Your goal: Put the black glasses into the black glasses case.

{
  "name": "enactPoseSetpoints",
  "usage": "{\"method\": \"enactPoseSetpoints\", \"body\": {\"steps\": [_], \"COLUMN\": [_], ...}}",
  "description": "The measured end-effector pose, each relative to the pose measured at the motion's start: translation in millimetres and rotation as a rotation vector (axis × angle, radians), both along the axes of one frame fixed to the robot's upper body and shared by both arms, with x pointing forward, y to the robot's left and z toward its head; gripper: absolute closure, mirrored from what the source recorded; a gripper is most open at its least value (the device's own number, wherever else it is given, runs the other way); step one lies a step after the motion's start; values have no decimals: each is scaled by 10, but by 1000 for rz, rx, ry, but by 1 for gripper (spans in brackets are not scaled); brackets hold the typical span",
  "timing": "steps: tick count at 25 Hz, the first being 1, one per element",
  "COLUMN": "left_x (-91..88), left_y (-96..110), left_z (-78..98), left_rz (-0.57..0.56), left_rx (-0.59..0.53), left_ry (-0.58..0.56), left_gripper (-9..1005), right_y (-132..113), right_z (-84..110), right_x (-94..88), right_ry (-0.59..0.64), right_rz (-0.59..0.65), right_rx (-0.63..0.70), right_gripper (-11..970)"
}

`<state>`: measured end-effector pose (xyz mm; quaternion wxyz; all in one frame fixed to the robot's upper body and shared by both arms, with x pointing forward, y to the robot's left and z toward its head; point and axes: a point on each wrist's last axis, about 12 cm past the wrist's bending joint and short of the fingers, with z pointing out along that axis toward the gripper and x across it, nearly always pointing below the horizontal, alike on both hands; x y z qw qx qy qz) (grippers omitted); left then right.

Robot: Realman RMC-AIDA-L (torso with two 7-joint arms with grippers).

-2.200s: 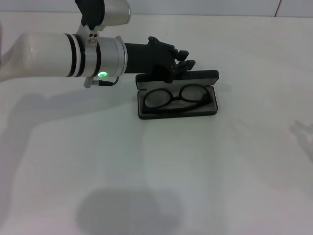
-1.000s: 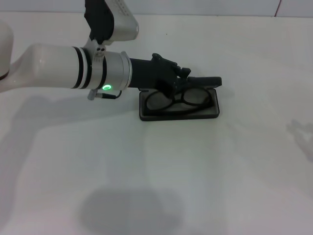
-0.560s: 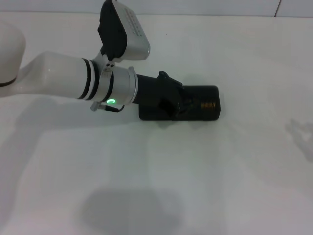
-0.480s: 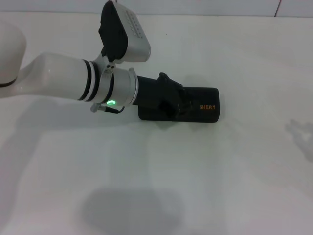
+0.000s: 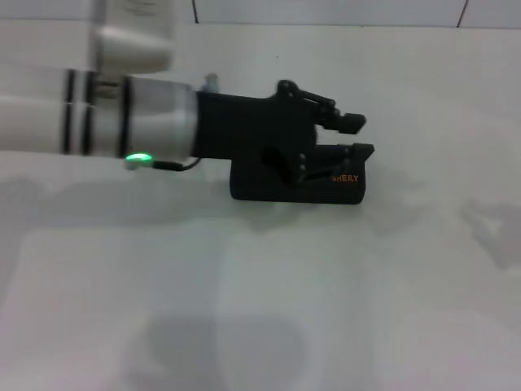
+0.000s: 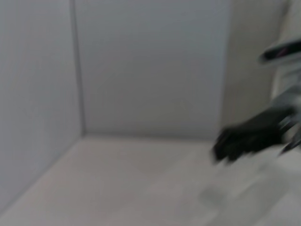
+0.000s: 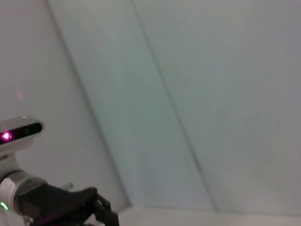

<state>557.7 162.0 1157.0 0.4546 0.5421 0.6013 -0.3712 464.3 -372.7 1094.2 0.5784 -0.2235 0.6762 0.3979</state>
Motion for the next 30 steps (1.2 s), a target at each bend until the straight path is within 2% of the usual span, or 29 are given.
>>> {"method": "enactPoseSetpoints", "body": {"steps": [4,5,6,9,13,18,25,30], "left_x": [-168,-204,-239,-257,-257,-273,-313,-355], "left_y": [256,316,395,485,692,888,1015,1126], "left_z": [110,117,99,63,-2,-12,-23,-52], "left_rz": [-58,-63,-58,-49,-26,-40,-16,40], "left_rx": [-99,-134,-173,-193,-205,-222,-230,-254], "left_ry": [-15,-2,25,44,79,124,133,130], "left_gripper": [766,766,632,563,472,366,366,366], "right_y": [234,309,382,606,992,1204,1363,1440], "right_z": [91,115,138,226,361,444,481,495], "right_x": [142,195,246,413,647,764,833,836], "right_ry": [-33,-40,-46,-67,-94,-124,-130,-113], "right_rz": [151,193,232,346,518,584,611,641], "right_rx": [0,-7,-13,-30,-64,-78,-82,-69], "right_gripper": [805,767,730,617,409,312,176,151]}}
